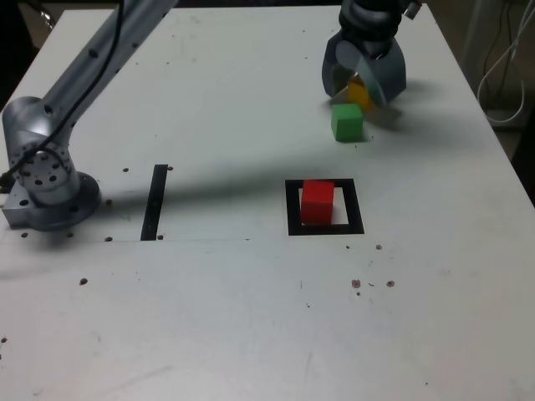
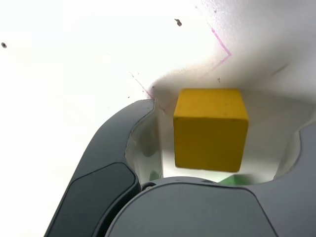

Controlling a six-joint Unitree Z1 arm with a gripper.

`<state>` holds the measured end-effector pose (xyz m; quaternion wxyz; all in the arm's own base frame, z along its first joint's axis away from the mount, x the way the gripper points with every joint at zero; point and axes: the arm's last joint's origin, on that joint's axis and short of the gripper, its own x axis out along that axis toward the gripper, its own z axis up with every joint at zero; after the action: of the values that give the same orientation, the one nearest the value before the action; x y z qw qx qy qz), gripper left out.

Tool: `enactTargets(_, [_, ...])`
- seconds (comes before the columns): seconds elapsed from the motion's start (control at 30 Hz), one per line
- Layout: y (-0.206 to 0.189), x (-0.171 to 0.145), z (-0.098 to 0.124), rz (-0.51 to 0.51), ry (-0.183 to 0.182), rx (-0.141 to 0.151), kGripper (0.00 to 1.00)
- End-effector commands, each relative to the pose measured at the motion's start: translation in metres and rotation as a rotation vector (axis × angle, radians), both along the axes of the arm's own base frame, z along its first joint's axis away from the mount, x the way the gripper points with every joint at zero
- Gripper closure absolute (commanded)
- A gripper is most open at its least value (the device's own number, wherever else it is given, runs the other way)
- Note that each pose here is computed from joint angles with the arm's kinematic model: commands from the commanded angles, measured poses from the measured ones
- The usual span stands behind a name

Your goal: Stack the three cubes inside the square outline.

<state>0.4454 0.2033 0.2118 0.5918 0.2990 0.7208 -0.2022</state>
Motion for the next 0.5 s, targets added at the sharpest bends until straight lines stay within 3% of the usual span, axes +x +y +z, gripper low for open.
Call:
enactTargets(0.0, [0.000, 0.001, -0.004, 0.004, 0.005, 0.000, 0.15])
enactTargets(0.13, [0.001, 0.003, -0.006, 0.011, -0.008, 0.004, 0.24])
enactTargets(0.33, [0.003, 0.005, 0.001, 0.020, -0.043, 0.026, 0.45])
enactTargets(0.47, [0.005, 0.004, 0.005, 0.025, -0.052, 0.036, 0.51])
